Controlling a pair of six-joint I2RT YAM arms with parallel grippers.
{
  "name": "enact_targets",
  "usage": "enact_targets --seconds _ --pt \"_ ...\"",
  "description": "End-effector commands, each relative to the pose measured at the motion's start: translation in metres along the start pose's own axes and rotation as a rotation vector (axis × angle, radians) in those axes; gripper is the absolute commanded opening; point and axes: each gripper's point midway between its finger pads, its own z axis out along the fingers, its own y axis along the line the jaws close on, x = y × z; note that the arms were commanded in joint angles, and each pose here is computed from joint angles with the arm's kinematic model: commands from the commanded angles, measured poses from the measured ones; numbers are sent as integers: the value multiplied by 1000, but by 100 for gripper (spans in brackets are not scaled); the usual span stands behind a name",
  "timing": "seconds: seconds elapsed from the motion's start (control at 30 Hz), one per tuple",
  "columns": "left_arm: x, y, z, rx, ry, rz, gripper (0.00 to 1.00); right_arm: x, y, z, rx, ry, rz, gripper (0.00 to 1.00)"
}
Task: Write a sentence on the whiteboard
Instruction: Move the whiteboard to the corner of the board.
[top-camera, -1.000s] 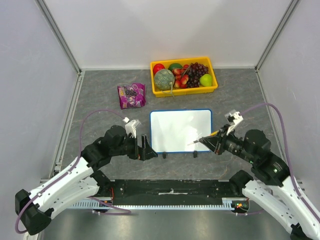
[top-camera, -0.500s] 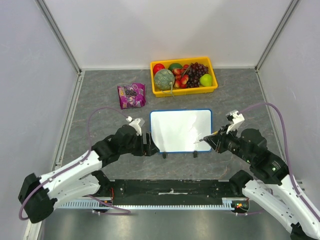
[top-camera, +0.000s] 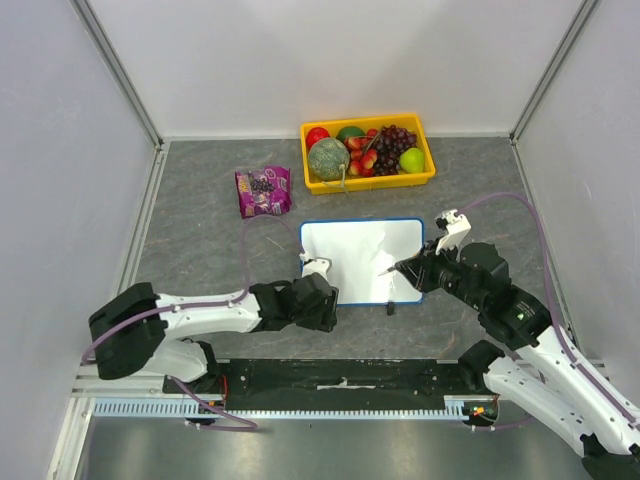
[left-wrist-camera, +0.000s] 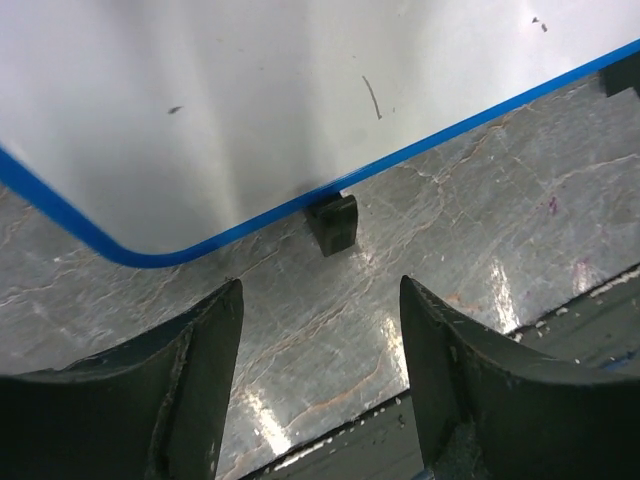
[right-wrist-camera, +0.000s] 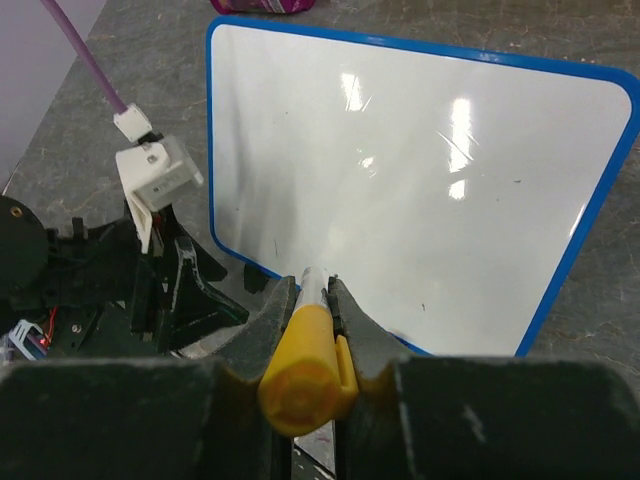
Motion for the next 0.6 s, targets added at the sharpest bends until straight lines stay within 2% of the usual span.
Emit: enact_targets --seconds 0.0,0.17,0.23,0.43,0.53,0.57 --pt "-20 -16 13 -45 -92 -47 68 -33 4 0 9 -119 -10 0" --pt "-14 -15 28 -124 -82 -21 58 -42 5 1 16 -128 -20 0" --pt "-13 -10 32 -171 -81 -17 47 -45 6 0 15 -134 -26 0" --pt "-7 2 42 -266 -56 -11 30 -50 8 -2 14 -147 -37 0" --pt "-3 8 43 -299 -47 -4 15 -50 7 -2 16 -146 -41 0" --pt "-2 10 42 -309 -46 -5 7 -48 6 -2 16 -142 -41 0"
